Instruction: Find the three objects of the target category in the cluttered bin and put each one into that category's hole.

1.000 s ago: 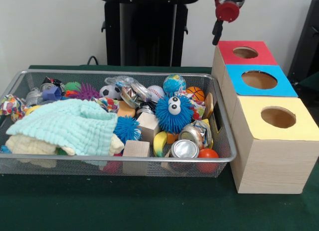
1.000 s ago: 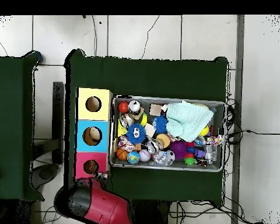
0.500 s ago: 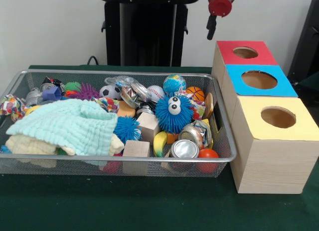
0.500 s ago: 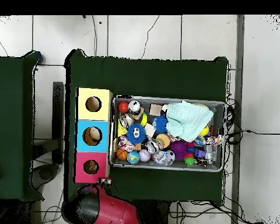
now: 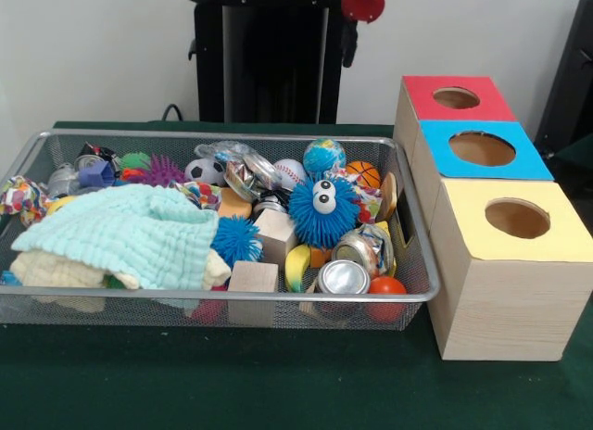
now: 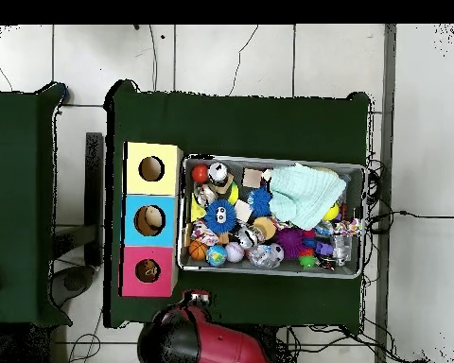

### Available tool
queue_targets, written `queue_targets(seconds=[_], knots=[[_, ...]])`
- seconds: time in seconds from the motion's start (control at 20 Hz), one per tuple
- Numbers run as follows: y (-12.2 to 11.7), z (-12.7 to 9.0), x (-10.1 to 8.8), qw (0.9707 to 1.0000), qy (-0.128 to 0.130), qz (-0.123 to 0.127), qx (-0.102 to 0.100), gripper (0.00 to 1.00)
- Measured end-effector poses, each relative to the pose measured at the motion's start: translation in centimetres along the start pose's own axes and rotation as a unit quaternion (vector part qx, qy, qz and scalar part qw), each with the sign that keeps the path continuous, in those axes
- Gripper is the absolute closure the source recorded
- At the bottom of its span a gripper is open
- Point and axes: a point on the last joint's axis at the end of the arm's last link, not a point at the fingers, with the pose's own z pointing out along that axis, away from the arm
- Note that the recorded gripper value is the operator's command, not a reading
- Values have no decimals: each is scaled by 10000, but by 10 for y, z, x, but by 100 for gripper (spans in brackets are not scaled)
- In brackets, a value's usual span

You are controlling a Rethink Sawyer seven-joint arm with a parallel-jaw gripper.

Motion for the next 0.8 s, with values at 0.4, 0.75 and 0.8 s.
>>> queue_targets(seconds=[0.4,0.75,0.8], knots=[[2,0,-55,9994,-42,-295,-149,0],[4,9,-102,9986,38,-488,-201,0],[4,10,-105,9985,45,-501,-208,0]])
